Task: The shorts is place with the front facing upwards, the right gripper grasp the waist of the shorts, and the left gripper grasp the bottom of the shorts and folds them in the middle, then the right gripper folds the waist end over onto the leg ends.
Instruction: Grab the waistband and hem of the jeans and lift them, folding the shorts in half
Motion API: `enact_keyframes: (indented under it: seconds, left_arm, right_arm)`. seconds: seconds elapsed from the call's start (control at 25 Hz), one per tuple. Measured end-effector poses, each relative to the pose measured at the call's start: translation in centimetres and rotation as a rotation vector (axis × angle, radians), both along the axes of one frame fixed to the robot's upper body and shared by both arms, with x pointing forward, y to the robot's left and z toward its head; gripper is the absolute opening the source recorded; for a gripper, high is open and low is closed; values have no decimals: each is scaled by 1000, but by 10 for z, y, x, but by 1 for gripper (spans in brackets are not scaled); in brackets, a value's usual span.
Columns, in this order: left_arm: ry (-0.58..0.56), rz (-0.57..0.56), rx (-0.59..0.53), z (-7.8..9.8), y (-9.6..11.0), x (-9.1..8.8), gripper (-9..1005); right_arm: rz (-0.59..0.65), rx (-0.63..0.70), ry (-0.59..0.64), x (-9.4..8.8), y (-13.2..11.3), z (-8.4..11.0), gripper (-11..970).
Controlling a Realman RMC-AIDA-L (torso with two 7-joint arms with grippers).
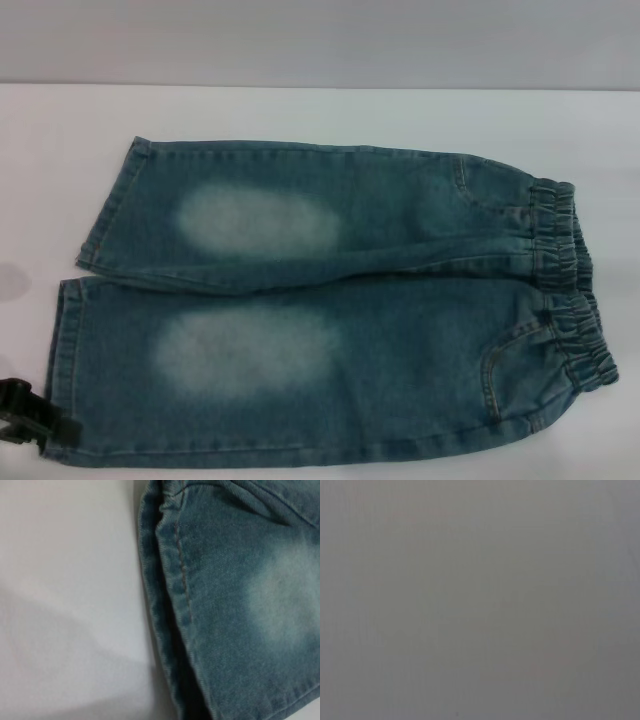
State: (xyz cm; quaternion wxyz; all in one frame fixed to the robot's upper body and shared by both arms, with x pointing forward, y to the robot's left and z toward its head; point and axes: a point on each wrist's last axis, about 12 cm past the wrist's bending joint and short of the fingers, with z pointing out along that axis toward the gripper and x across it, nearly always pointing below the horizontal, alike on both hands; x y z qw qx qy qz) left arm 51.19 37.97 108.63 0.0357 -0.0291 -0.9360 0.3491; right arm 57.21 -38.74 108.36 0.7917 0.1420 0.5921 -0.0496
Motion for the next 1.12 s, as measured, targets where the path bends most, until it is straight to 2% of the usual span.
enact_keyframes:
  seconds: [0.12,0.32,0.56,0.72,0.92,1.12]
  left_arm:
    - [3,-7,16,0,0,1,316]
    - [0,-7,18,1,-1,3,94]
    - [-17,13,27,3,-3,10,36]
    - [-38,8,25,5,-9,16,38]
    - [-95,29,0,12,-14,27,40]
    - [-135,42,-2,16,-17,36,43]
  right_arm:
    - [-1,0,0,0,0,0,500]
    - [-1,1,1,-1,0,0,499]
    - [1,10,-2,-1,-1,0,499]
    - [31,47,20,3,-4,-1,499]
    - [183,82,115,18,-5,4,499]
    - [407,126,189,29,-5,18,499]
